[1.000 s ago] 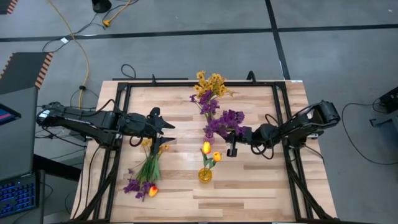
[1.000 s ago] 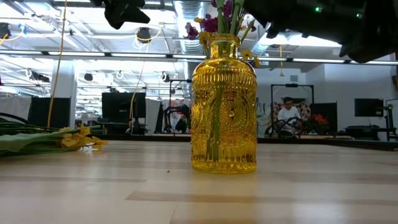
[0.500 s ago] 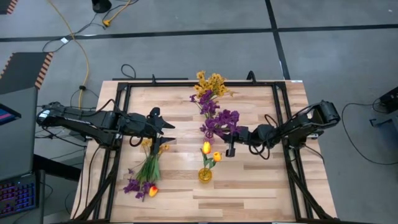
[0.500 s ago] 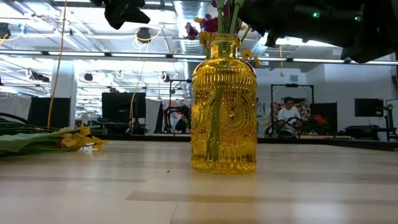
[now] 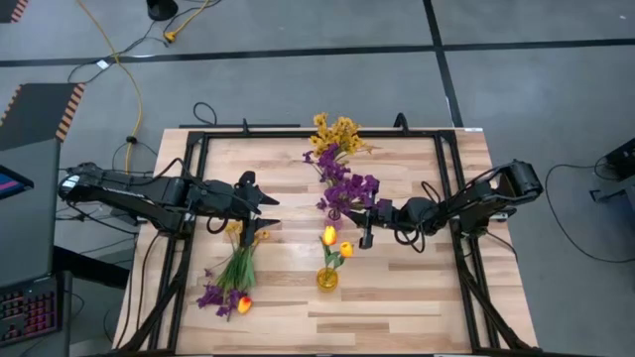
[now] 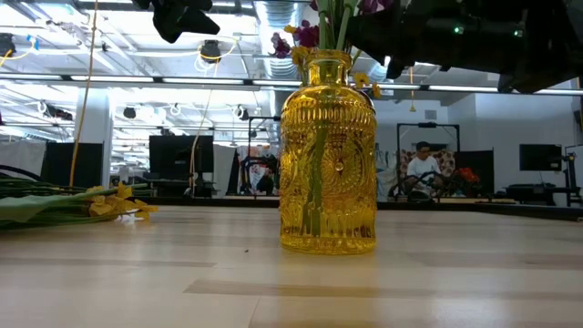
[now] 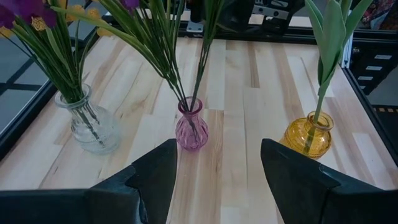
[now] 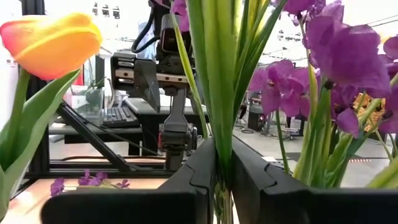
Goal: Sort flowers into vase by color
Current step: Put the right violet flowers into the violet vase, then put the violet flowers into the violet vase
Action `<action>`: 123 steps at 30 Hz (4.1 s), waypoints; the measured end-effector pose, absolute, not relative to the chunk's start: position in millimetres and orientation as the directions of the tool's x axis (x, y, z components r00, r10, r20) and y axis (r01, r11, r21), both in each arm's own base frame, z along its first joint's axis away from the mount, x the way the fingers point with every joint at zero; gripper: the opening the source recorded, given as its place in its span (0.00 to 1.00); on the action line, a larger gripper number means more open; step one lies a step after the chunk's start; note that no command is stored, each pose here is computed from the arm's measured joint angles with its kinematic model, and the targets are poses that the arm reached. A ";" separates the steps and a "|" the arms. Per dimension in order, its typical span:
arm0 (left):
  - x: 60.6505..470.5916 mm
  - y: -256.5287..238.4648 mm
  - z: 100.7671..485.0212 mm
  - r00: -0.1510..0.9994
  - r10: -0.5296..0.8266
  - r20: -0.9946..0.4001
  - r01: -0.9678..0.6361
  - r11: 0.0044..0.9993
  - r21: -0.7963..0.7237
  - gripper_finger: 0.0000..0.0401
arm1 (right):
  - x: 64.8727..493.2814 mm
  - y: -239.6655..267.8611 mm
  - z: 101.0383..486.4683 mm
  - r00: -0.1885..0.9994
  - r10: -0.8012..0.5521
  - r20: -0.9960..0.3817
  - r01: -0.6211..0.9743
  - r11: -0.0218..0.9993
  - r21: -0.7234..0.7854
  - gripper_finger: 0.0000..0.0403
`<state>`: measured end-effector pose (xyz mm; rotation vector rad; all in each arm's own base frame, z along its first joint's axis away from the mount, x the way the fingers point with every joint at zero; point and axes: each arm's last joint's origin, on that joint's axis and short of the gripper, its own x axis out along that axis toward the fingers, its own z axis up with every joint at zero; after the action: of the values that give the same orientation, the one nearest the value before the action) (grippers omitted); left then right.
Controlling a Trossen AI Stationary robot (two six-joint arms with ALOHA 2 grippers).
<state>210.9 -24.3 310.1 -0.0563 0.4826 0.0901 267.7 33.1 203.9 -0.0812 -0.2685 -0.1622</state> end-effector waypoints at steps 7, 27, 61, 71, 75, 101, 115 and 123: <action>210.9 -24.3 310.2 0.882 0.073 -0.466 -0.100 0.994 -0.033 0.55 | 267.7 33.1 203.9 0.951 -0.149 0.270 0.170 0.984 -0.059 0.17; 210.9 -24.3 310.2 0.882 0.073 -0.465 -0.108 0.993 -0.049 0.55 | 268.6 33.2 200.2 0.961 -0.147 0.233 0.160 0.986 -0.038 0.59; 210.9 -24.6 310.0 0.882 0.065 -0.467 -0.106 0.992 -0.062 0.55 | 250.2 28.9 212.4 0.981 -0.195 0.009 0.195 0.978 -0.073 0.60; 210.9 -24.6 310.0 0.882 0.065 -0.467 -0.106 0.992 -0.063 0.55 | 235.6 26.6 219.8 0.978 -0.195 -0.078 0.189 0.978 -0.085 0.59; 210.9 -24.6 310.1 0.882 0.065 -0.467 -0.106 0.992 -0.063 0.55 | 231.6 23.1 220.2 0.972 -0.207 -0.111 0.204 0.978 -0.042 0.60; 210.9 -24.5 310.0 0.882 0.066 -0.467 -0.107 0.992 -0.062 0.55 | 204.9 12.9 225.8 0.940 -0.234 -0.247 0.238 0.971 -0.012 0.60; 210.8 -24.5 309.9 0.881 0.065 -0.469 -0.138 0.983 -0.123 0.55 | 164.6 8.5 227.1 0.884 -0.237 -0.402 0.229 0.971 -0.068 0.59; 205.3 -24.0 305.6 0.832 0.064 -0.551 -0.183 0.969 -0.165 0.55 | 136.6 4.3 227.2 0.847 -0.248 -0.470 0.230 0.968 -0.097 0.50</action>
<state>205.3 -24.0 305.6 -0.2151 0.5743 0.1320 136.6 4.3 227.2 -0.0376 0.5005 -0.2519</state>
